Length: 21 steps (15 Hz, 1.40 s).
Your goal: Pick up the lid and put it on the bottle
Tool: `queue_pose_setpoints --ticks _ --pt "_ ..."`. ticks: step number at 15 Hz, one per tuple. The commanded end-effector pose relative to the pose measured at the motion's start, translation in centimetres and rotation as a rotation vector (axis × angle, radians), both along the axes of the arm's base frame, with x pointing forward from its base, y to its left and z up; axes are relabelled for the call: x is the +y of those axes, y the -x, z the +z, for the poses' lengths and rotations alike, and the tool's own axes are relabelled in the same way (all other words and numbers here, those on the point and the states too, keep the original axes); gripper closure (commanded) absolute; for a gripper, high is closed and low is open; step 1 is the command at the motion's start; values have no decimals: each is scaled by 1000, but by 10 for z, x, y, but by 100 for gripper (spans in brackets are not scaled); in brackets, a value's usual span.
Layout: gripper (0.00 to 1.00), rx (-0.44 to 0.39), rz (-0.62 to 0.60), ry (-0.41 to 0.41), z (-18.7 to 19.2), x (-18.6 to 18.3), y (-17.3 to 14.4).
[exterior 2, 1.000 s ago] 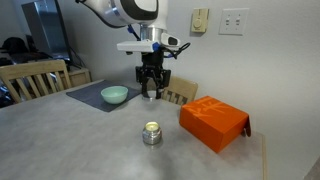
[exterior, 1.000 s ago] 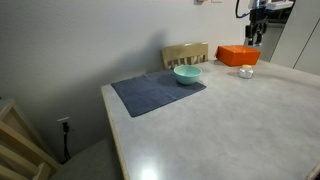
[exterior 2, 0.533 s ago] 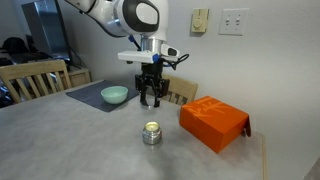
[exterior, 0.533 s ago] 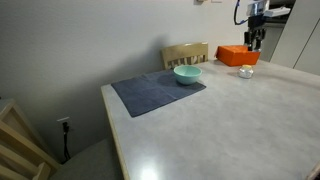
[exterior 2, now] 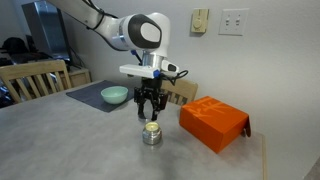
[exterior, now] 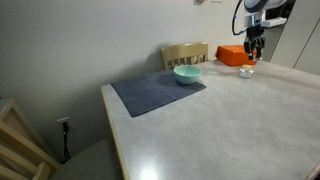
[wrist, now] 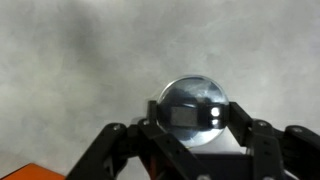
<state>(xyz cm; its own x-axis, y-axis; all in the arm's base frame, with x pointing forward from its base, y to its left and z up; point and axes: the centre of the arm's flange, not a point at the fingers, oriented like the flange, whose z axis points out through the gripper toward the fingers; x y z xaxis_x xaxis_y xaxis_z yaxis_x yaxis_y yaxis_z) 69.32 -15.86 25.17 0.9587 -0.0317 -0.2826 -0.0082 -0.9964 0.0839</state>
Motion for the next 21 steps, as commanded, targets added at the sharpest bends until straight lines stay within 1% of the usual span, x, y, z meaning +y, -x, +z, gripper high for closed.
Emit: queue_pose_setpoints --ticks 1,2,12,14,17,21 --pt "31 1 0 1 -1 0 -1" --pt "56 2 0 1 -2 0 -1" --pt "56 22 28 31 -30 0 -6" --pt "56 9 37 29 -31 1 -8" --pt "56 -31 44 9 -29 5 -12" --pt "56 -63 41 7 -24 2 -18"
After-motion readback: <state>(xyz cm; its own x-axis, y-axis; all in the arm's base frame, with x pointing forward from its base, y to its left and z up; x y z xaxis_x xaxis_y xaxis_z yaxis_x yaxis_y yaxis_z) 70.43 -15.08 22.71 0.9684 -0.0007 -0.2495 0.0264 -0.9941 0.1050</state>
